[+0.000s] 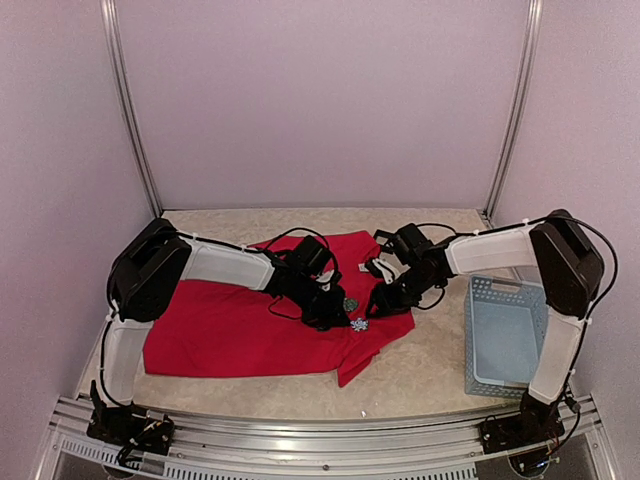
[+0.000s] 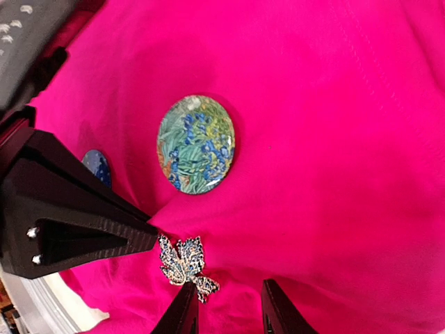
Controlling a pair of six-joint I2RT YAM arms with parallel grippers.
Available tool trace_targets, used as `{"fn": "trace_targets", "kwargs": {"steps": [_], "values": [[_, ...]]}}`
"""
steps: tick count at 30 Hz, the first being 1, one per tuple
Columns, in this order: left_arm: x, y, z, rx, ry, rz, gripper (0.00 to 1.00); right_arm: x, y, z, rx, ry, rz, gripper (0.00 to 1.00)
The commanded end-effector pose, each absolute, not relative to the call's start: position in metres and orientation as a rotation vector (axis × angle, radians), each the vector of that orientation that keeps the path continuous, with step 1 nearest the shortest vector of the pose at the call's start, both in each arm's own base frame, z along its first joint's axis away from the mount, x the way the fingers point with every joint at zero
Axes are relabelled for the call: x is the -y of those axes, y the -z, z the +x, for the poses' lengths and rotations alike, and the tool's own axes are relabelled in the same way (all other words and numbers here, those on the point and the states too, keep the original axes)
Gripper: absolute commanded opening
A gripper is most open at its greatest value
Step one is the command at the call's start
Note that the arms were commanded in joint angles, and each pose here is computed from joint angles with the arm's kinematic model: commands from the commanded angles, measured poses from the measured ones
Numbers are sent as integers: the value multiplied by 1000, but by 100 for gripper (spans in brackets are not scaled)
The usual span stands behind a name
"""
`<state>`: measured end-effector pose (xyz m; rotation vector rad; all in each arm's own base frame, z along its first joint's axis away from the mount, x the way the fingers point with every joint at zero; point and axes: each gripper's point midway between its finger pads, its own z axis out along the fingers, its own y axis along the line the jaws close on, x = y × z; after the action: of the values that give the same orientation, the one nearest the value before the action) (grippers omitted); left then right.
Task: Remove the brooch from the garment
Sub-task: Pick up the flattened clothing from the center of the board, then pick up the brooch from the flattened clothing.
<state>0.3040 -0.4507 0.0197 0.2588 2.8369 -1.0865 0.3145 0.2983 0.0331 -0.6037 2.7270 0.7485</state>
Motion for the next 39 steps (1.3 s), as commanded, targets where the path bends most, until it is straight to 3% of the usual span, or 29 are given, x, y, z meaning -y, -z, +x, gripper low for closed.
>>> {"fn": "trace_targets", "kwargs": {"steps": [1,10,20,25,39], "values": [[449,-40,307,-2765,1130,285,0,-288,-63,317,-2639,-661,-645,39],[454,-86,312,-2631,1224,339,0,-281,-106,298,-2498,-728,-690,53],[461,-129,311,-2511,1349,401,0,-289,-134,277,-2335,-870,-782,61],[461,-134,310,-2509,1375,400,0,-293,-136,281,-2327,-871,-763,62],[457,-142,308,-2496,1438,385,0,-313,-109,295,-2409,-891,-736,49]]}}
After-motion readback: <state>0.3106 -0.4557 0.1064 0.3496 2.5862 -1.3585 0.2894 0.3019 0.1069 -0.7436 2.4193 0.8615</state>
